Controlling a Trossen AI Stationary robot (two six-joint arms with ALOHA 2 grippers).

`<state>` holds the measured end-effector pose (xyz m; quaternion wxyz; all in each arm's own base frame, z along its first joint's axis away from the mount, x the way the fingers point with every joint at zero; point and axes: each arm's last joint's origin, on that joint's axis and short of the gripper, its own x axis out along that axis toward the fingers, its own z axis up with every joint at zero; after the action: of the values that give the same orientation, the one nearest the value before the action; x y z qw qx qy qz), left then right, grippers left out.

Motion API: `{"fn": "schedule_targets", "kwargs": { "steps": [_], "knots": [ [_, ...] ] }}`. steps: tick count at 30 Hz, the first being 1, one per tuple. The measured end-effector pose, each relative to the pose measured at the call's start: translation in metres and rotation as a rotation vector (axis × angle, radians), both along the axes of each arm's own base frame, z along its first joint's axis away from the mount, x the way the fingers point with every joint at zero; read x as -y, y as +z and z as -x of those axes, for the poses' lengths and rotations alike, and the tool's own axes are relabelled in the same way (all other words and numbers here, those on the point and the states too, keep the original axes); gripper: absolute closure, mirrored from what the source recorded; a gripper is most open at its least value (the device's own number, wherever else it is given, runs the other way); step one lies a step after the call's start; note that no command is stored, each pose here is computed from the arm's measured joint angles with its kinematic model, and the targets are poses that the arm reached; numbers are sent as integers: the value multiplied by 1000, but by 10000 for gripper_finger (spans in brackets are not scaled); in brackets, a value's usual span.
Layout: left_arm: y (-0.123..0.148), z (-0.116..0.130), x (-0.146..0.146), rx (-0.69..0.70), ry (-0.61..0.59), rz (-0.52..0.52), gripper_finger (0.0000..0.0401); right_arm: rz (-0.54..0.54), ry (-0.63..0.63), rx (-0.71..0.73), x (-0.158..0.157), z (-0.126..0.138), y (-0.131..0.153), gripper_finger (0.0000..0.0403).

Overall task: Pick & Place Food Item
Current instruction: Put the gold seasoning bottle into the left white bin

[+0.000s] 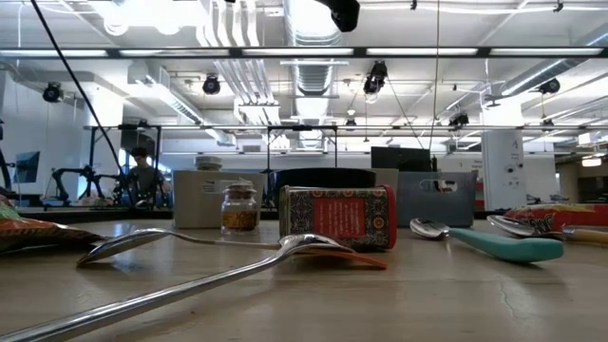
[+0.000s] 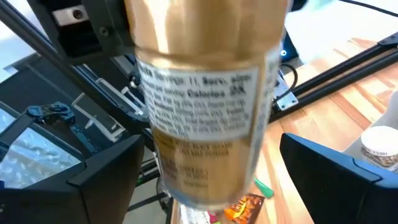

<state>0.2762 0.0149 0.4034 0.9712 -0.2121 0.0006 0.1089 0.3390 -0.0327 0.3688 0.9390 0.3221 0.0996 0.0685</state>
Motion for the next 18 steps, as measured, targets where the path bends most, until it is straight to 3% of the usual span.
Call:
{"fn": "schedule_targets", "kwargs": {
  "steps": [18],
  "knots": [
    [-3, -22, -4, 97, -28, -22, 145, 19, 4, 66, -1, -1, 6, 28]
  ]
}}
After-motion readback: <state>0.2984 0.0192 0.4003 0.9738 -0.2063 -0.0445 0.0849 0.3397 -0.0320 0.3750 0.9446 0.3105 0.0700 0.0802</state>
